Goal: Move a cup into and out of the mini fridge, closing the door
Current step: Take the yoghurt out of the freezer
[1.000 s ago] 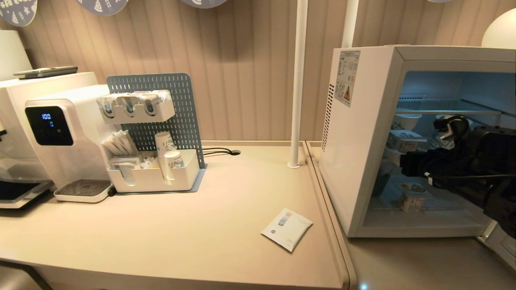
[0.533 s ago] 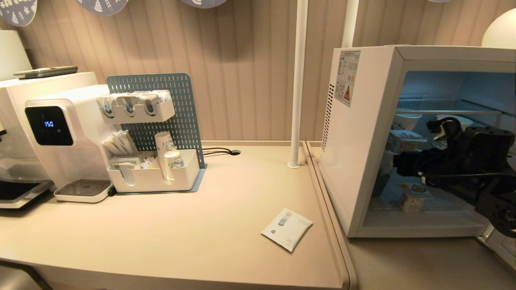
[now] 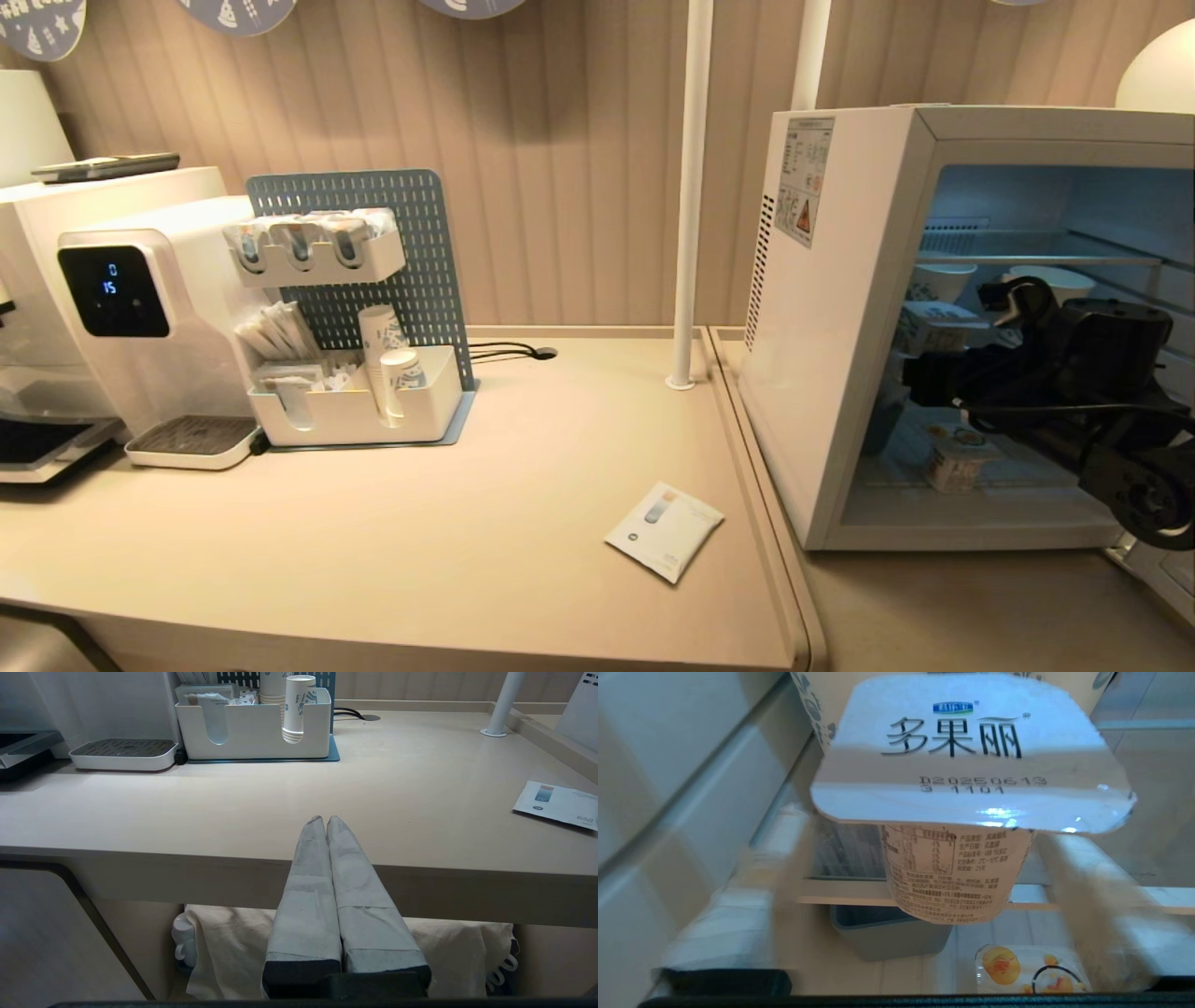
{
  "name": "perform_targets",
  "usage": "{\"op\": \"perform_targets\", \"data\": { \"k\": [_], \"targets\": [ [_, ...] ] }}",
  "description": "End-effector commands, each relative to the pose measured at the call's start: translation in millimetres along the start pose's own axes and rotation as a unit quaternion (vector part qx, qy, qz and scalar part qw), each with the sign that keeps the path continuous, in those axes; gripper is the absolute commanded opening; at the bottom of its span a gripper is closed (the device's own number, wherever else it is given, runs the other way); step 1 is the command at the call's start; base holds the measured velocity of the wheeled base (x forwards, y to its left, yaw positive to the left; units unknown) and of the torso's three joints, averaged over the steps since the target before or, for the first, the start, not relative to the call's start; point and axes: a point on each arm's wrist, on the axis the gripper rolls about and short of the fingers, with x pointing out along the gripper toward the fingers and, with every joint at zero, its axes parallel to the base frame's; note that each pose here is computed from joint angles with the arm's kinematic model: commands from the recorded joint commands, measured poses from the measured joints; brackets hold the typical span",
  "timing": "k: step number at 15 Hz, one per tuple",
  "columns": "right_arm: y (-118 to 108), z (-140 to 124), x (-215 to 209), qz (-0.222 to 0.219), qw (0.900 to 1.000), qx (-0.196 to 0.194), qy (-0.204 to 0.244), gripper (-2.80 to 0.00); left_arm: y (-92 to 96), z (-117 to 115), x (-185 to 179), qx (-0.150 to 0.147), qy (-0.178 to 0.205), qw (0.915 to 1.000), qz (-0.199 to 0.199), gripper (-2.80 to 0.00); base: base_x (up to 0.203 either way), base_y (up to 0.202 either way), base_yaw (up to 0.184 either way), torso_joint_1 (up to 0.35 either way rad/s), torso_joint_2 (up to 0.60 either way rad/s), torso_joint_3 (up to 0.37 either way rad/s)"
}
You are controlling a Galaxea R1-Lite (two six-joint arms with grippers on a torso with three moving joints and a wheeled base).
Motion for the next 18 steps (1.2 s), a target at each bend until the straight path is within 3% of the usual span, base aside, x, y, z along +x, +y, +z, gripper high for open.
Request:
{"op": "perform_targets", "data": {
  "k": [1, 10, 18],
  "targets": [
    [0, 0, 1, 0.000, 1.000, 0.000, -0.003, -2.80, 0.0, 0, 0, 0.000, 0.001, 1.0000, 0.000, -2.80, 0.000, 0.000, 0.000, 0.000, 0.00, 0.000],
    [1, 8, -15, 0.001, 1.000, -0.001, -0.013, -2.80, 0.0, 0, 0, 0.000, 0.001, 1.0000, 0.000, -2.80, 0.000, 0.000, 0.000, 0.000, 0.00, 0.000],
    [4, 5, -69, 0.010, 1.000, -0.002, -0.012, -2.80, 0.0, 0, 0, 0.000, 0.001, 1.0000, 0.000, -2.80, 0.000, 0.000, 0.000, 0.000, 0.00, 0.000]
  ]
}}
